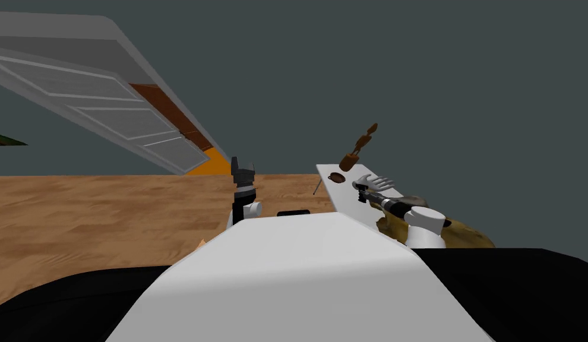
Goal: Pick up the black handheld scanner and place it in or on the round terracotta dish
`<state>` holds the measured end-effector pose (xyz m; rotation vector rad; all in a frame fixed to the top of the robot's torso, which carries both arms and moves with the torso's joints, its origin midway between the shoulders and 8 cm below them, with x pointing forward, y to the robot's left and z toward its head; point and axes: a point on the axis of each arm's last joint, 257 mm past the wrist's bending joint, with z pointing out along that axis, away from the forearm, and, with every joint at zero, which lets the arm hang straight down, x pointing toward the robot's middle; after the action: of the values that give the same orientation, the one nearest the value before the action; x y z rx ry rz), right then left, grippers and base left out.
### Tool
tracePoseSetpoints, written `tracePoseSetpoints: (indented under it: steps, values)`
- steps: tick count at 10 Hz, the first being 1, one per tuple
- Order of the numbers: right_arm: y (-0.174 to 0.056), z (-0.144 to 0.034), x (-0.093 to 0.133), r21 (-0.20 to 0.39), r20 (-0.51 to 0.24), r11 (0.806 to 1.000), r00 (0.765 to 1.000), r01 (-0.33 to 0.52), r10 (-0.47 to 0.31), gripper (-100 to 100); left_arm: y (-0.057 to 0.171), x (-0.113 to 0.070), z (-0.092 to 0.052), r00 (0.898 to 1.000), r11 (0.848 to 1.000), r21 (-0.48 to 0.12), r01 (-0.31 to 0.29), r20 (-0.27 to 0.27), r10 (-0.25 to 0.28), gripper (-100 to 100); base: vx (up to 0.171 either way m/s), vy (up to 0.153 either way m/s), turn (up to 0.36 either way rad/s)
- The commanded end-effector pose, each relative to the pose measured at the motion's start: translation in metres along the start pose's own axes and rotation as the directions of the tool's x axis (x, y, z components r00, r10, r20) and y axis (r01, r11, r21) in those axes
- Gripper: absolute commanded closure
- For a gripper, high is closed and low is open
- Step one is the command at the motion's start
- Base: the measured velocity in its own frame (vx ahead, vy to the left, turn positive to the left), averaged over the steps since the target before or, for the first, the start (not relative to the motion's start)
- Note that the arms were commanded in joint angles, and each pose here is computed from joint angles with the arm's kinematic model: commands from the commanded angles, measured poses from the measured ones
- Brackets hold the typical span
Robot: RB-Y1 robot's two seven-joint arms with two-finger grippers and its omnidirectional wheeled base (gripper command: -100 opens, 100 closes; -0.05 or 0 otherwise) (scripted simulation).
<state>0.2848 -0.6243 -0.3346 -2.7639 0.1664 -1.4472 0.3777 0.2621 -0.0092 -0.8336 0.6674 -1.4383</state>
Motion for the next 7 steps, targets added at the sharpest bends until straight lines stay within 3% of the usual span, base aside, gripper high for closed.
tracePoseSetpoints:
  steps: [1,7]
  values:
    - [-0.010,-0.002,0.001,0.037,-0.007,0.999,1.000,0.015,-0.015,100,0.000,0.000,0.000,1.000,1.000,0.000,0.000,0.000,0.000,0,0.146,-0.015,-0.137]
    - [-0.047,-0.004,0.020,0.171,-0.097,0.981,0.993,0.086,-0.071,100,0.000,0.000,0.000,1.000,1.000,0.000,0.000,0.000,0.000,0,0.166,-0.007,-0.133]
